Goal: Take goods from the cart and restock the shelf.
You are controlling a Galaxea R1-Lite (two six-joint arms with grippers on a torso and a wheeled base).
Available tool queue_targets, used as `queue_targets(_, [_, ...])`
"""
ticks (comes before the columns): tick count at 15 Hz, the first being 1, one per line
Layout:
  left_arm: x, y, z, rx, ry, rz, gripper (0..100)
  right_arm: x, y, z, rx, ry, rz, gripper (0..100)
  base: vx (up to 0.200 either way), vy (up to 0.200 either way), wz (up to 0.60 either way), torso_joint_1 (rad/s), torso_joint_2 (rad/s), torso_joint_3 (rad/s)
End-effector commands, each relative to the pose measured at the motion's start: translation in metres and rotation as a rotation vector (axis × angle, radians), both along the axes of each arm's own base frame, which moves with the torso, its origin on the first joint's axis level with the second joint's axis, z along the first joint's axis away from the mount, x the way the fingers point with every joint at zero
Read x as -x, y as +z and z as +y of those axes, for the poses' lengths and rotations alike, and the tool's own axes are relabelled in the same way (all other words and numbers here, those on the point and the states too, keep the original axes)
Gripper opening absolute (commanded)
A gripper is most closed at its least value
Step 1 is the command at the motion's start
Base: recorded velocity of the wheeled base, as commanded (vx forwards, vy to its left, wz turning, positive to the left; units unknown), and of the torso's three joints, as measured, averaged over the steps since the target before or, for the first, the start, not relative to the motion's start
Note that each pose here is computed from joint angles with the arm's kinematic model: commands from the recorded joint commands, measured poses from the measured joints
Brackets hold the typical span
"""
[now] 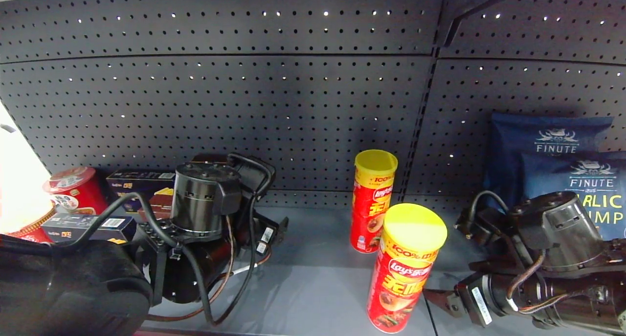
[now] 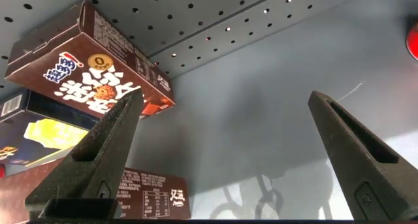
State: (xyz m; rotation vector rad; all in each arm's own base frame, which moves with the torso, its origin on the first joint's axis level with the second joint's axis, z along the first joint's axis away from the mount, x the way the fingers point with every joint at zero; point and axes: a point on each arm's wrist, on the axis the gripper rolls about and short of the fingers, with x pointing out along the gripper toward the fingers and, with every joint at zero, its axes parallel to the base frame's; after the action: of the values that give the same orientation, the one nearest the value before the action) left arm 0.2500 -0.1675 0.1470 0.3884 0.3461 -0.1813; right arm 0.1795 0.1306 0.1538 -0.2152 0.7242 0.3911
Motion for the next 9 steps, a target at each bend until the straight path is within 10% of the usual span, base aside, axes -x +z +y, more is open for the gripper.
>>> queue_targets(1, [-0.001, -0.001, 0.0, -0.002, 0.001, 0.003, 100, 0.001, 0.001, 0.001, -0.003, 0.005, -0.002, 100, 0.0, 0.0, 0.0, 0.0, 0.0, 0.0])
queue_targets(9, [-0.001, -0.001, -0.001, 0.001, -0.001, -0.002, 100, -0.002, -0.002, 0.011, 0.002, 0.036, 0.009, 100, 0.0, 0.0, 0.0, 0.0, 0.0, 0.0])
